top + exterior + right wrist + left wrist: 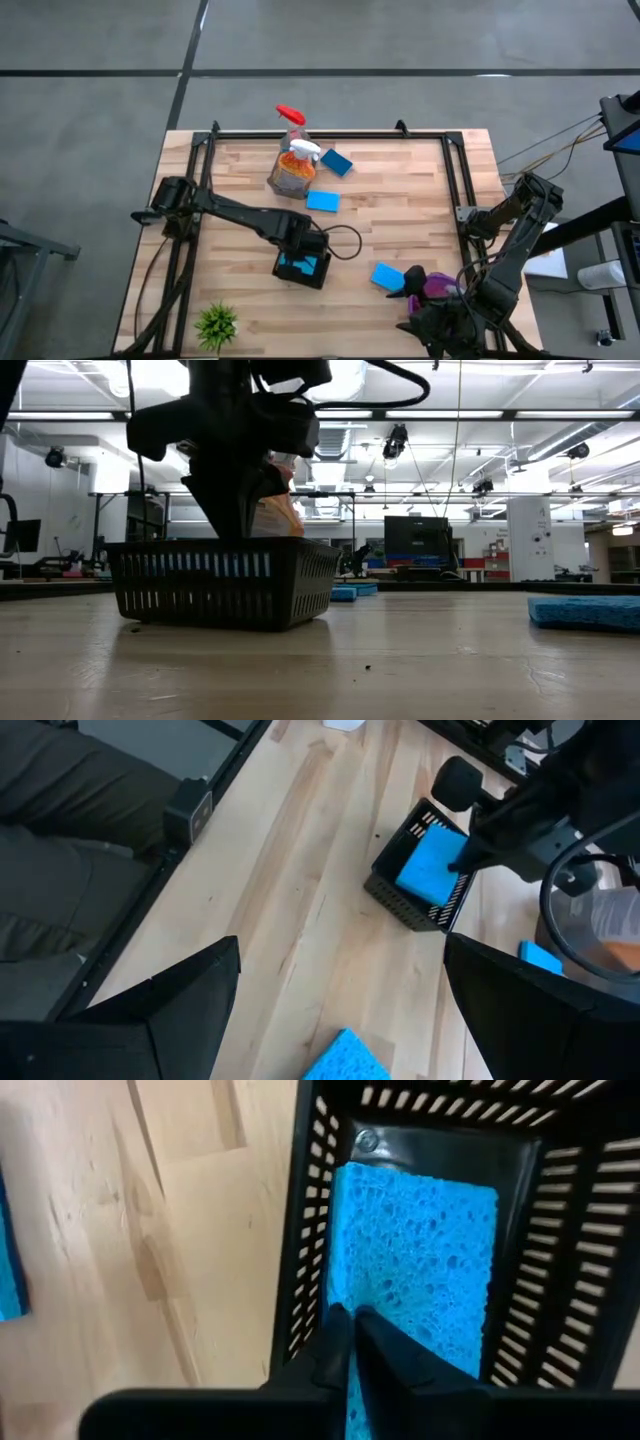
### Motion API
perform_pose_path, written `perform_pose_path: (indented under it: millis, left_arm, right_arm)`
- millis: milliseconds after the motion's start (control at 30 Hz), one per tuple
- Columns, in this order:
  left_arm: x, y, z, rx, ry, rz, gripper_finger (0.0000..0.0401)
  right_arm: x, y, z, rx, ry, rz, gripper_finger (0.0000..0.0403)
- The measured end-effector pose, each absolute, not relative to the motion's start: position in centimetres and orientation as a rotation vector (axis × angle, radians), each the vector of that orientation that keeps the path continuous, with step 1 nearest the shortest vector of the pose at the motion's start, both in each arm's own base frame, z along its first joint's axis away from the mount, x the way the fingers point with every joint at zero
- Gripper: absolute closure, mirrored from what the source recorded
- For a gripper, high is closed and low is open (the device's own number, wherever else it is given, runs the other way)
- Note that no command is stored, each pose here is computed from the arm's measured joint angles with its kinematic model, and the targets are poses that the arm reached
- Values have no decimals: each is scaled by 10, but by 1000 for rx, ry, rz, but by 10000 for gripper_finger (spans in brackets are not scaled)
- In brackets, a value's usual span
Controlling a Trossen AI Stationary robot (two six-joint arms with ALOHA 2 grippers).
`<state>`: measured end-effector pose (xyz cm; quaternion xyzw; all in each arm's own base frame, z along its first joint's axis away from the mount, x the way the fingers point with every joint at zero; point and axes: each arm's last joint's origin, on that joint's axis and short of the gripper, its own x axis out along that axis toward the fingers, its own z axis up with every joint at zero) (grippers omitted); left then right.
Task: Pick & Place Kitchen Items
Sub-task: Put the blue sponge into the black bin
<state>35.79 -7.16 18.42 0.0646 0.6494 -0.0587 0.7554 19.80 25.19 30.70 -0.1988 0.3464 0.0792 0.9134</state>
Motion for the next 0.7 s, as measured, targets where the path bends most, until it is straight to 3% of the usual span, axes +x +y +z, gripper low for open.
perform_pose_path:
  millis: [267, 700]
  left_arm:
    - [359, -73, 184, 147, 1397, -136, 331]
    - [358, -73, 193, 162, 1368, -145, 174]
  right_arm:
    - [198, 251, 307, -404, 720, 157, 56]
    - [197, 251, 306, -401, 729, 166, 56]
